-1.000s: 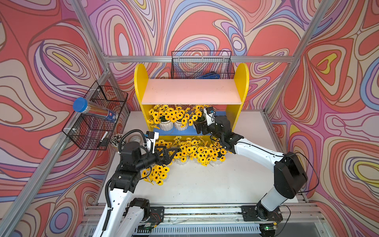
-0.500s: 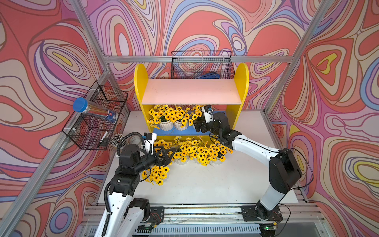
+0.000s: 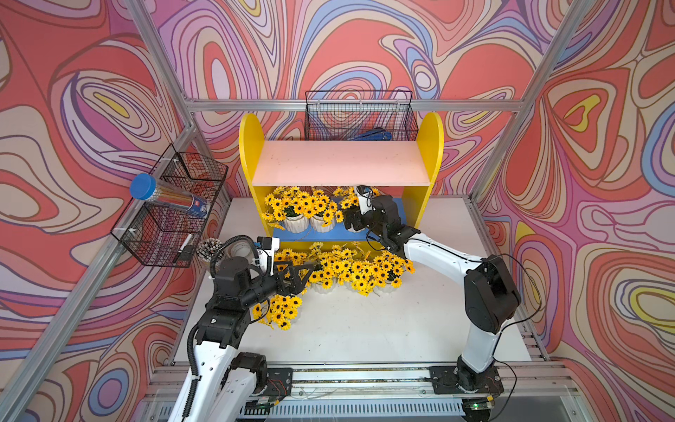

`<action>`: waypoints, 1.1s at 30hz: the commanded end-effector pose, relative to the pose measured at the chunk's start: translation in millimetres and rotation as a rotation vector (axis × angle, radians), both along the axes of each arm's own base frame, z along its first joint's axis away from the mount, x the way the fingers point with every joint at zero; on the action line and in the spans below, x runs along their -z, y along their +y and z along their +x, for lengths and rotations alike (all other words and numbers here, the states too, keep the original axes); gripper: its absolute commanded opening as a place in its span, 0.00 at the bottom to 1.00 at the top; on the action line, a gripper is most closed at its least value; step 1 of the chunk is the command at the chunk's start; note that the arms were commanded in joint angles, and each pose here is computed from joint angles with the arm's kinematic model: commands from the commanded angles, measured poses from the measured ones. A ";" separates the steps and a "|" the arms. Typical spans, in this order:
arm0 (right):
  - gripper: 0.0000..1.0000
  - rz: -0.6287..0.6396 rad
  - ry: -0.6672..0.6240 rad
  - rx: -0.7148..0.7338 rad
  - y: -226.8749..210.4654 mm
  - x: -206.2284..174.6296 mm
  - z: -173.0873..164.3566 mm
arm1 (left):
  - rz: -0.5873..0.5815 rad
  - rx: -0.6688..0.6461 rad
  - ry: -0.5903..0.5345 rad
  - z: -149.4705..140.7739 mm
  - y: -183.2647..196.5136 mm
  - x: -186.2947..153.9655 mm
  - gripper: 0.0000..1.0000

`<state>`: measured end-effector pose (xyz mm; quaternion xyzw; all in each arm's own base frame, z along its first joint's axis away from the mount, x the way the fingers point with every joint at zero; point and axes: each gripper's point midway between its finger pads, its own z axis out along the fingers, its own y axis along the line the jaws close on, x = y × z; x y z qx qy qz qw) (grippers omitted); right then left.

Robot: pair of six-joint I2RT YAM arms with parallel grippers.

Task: Take the sunflower pots off the shelves
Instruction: Pick up the sunflower pot from the shelf.

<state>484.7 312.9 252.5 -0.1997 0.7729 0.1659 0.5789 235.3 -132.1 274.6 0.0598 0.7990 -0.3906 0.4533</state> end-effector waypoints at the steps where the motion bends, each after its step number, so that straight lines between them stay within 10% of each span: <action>1: 0.96 -0.031 0.045 0.014 -4.5 21.5 -2.6 | -0.019 0.009 -0.024 1.3 -1.3 -5.9 1.00; 33: 0.98 -0.047 -0.019 0.013 -16.9 7.3 -18.7 | -0.028 0.022 -0.034 -0.1 -2.8 -8.1 1.00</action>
